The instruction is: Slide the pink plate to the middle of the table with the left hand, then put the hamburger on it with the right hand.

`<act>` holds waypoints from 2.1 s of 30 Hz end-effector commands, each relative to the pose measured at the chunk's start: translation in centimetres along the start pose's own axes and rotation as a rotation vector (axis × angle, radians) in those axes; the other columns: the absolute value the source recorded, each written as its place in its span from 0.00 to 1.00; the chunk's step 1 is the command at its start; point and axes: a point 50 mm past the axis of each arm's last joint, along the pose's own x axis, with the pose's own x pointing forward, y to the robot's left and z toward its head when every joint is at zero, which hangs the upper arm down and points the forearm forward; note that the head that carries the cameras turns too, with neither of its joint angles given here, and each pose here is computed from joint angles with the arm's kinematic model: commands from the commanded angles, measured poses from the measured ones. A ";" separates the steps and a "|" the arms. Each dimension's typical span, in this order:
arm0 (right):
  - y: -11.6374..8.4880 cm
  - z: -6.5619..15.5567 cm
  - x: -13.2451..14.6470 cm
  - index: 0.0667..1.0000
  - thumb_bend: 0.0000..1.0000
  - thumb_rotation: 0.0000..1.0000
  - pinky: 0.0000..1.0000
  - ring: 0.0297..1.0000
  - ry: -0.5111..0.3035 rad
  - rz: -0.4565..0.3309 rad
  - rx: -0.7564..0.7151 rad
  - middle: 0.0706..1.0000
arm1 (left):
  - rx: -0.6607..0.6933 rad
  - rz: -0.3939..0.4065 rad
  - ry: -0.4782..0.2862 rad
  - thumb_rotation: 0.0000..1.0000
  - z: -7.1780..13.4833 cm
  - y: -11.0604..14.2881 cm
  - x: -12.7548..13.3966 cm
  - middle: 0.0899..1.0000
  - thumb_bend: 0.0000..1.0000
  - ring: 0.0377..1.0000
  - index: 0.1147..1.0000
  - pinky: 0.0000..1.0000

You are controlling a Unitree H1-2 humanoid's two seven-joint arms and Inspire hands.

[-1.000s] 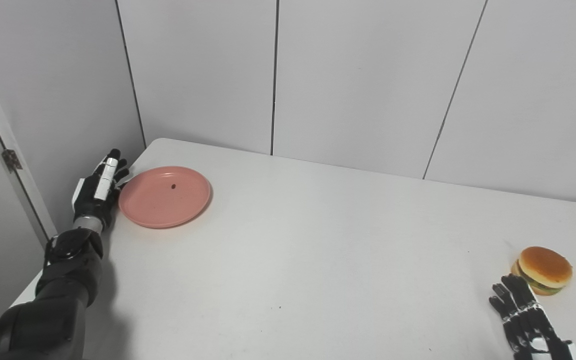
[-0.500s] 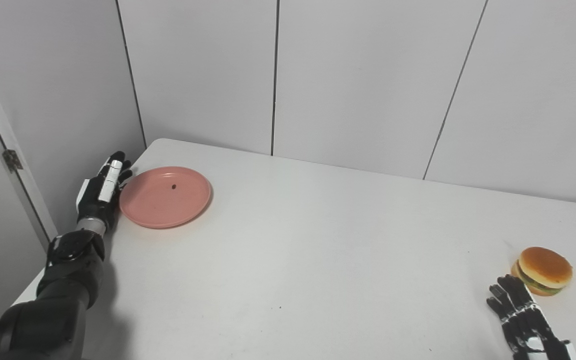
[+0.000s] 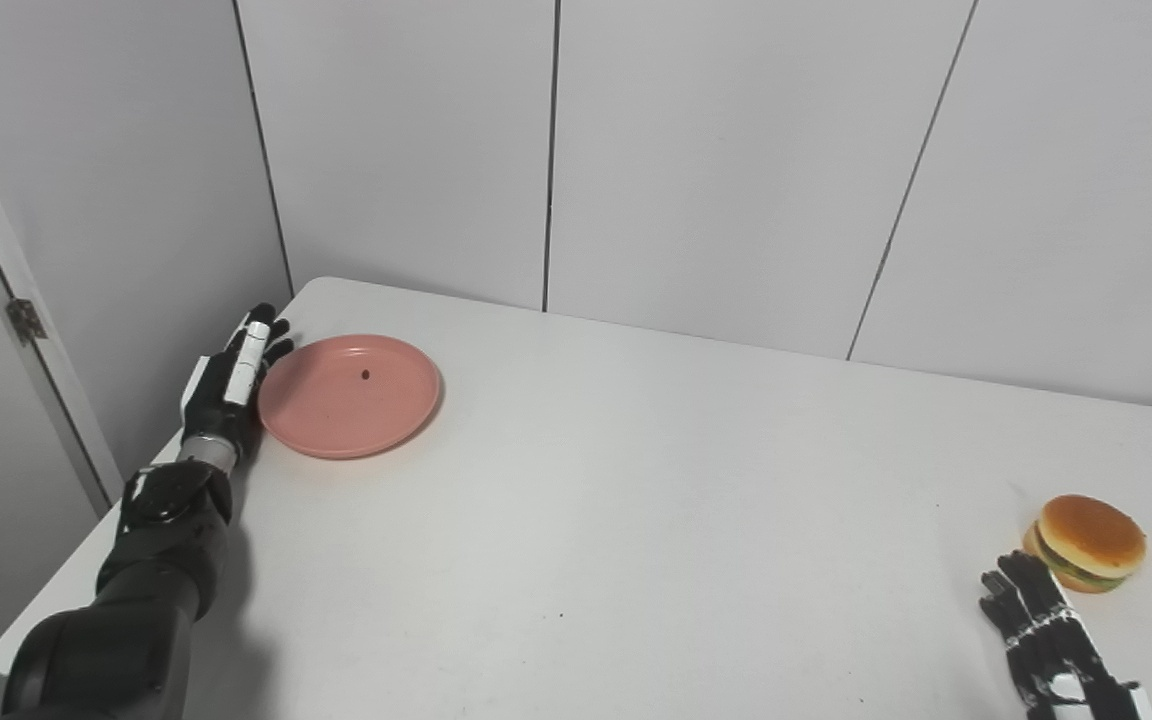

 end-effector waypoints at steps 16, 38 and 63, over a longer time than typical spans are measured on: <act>-1.1 -2.1 -0.8 0.92 0.78 0.82 0.96 0.94 0.159 -0.071 -0.023 0.95 | -0.032 -0.160 -0.042 0.78 0.8 -7.7 1.8 0.91 1.00 0.91 0.94 0.85; 1.1 -2.4 -0.6 0.90 0.82 0.80 0.91 0.91 0.149 -0.059 -0.030 0.93 | -0.079 -0.246 0.013 0.81 -2.2 -11.8 0.2 0.92 0.98 0.92 0.94 0.82; 3.2 -2.4 0.1 0.90 0.82 0.81 0.91 0.90 0.137 -0.047 -0.041 0.92 | -0.063 -0.375 0.027 0.80 -3.4 -20.0 -1.5 0.90 0.98 0.91 0.94 0.85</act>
